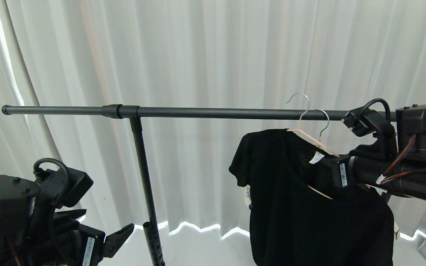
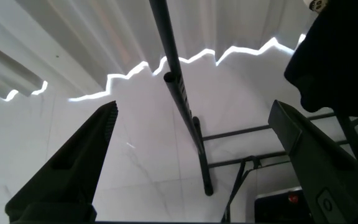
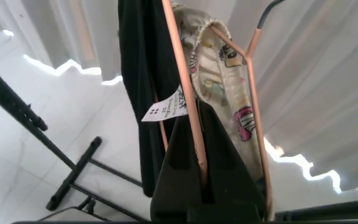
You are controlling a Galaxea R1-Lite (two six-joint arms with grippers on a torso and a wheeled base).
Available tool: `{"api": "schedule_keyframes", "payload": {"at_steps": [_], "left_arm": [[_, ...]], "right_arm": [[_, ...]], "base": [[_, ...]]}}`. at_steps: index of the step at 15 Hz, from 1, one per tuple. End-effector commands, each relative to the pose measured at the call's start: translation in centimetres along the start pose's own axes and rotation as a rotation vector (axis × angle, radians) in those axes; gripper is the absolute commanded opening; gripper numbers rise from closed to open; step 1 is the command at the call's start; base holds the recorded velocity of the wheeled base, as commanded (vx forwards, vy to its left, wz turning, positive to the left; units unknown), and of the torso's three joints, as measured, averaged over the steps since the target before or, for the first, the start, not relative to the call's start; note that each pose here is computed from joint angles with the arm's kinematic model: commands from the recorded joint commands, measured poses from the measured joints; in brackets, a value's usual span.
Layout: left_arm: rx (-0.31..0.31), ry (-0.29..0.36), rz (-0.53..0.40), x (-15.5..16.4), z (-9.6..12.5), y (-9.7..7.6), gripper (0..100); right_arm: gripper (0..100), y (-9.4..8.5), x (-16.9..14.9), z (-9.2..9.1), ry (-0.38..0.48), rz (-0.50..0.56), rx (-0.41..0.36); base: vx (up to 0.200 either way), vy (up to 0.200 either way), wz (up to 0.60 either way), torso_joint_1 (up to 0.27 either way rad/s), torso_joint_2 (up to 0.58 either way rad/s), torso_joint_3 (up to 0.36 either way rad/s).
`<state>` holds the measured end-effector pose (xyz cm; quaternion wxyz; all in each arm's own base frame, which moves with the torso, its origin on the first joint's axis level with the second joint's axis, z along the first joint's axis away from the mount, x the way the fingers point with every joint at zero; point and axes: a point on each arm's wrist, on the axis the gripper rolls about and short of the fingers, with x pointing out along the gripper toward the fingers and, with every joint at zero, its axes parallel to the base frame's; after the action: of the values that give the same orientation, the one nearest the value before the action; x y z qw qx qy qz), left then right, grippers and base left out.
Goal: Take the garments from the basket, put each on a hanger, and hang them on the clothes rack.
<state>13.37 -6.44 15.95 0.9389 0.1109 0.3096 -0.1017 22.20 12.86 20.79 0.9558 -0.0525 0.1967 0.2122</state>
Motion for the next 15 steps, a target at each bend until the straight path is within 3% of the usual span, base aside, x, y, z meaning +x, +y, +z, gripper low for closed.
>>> {"api": "schedule_keyframes", "payload": {"at_steps": [1,8,15], "left_arm": [[0.002,0.002,0.0,0.0,0.0,0.0,100],[0.044,-0.01,0.001,-0.3,-0.1,-1.0,100],[0.043,-0.012,0.023,-0.3,-0.2,-0.9,100]], "right_arm": [[0,0.1,1.6,0.1,0.015,-0.012,0.001],[0,0.4,3.0,-0.3,0.029,-0.024,-0.003],[0,0.9,4.1,-0.8,0.059,-0.012,-0.012]], "base": [[0.0,0.0,0.0,0.0,0.0,0.0],[0.0,0.0,0.0,0.0,0.0,0.0],[0.0,0.0,0.0,0.0,0.0,0.0]]}}
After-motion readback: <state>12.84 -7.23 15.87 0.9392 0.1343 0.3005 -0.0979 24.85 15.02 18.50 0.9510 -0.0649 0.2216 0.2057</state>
